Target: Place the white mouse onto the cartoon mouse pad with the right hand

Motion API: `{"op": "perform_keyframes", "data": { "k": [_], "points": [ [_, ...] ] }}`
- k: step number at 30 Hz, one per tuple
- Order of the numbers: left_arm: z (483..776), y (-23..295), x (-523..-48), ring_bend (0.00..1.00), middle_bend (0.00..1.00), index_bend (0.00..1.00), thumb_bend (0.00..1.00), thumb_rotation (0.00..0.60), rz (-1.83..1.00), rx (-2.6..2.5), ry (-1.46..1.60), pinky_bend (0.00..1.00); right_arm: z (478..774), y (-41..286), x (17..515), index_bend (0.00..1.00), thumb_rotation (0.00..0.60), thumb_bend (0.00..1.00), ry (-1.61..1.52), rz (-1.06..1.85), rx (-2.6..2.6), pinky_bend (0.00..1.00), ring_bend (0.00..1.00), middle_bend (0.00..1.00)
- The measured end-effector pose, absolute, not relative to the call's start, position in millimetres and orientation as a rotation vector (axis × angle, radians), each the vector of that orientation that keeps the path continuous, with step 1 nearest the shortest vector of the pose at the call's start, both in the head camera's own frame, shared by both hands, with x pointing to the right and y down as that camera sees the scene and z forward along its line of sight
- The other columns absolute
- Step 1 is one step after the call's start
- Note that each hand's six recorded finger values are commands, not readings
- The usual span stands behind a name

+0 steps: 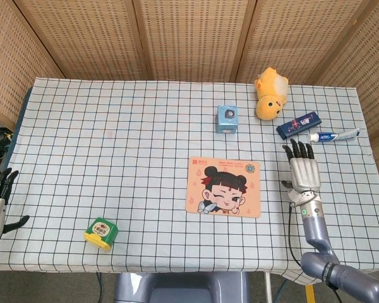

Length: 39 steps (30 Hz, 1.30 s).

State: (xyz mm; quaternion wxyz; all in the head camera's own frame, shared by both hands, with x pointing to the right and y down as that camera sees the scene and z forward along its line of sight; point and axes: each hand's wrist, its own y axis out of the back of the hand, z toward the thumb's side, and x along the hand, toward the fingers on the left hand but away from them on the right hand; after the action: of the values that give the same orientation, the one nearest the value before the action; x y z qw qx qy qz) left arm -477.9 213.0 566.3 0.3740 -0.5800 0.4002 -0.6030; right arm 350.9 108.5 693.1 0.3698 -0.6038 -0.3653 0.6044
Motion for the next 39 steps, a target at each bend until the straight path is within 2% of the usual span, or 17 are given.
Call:
{"op": "perform_keyframes", "data": {
  "k": [12, 26, 39],
  "points": [
    [565.7, 215.8, -470.2, 0.00, 0.00, 0.00, 0.00, 0.600, -1.515, -1.490, 1.006, 0.00, 660.6, 127.9, 378.9, 0.25, 0.600, 0.24, -0.647, 1.497, -1.582, 0.10, 0.03, 0.12],
    [568.1, 218.1, -461.0, 0.00, 0.00, 0.00, 0.00, 0.600, -1.489, -1.487, 0.986, 0.00, 674.1, 143.0, 400.1, 0.22, 0.600, 0.21, -0.471, 1.454, -1.604, 0.09, 0.03, 0.08],
    [570.0, 217.5, -460.9, 0.00, 0.00, 0.00, 0.00, 0.600, -1.491, -1.479, 0.984, 0.00, 704.8, 143.8, 410.3, 0.27, 0.600, 0.21, -0.371, 1.456, -1.609, 0.09, 0.03, 0.09]
  ]
}}
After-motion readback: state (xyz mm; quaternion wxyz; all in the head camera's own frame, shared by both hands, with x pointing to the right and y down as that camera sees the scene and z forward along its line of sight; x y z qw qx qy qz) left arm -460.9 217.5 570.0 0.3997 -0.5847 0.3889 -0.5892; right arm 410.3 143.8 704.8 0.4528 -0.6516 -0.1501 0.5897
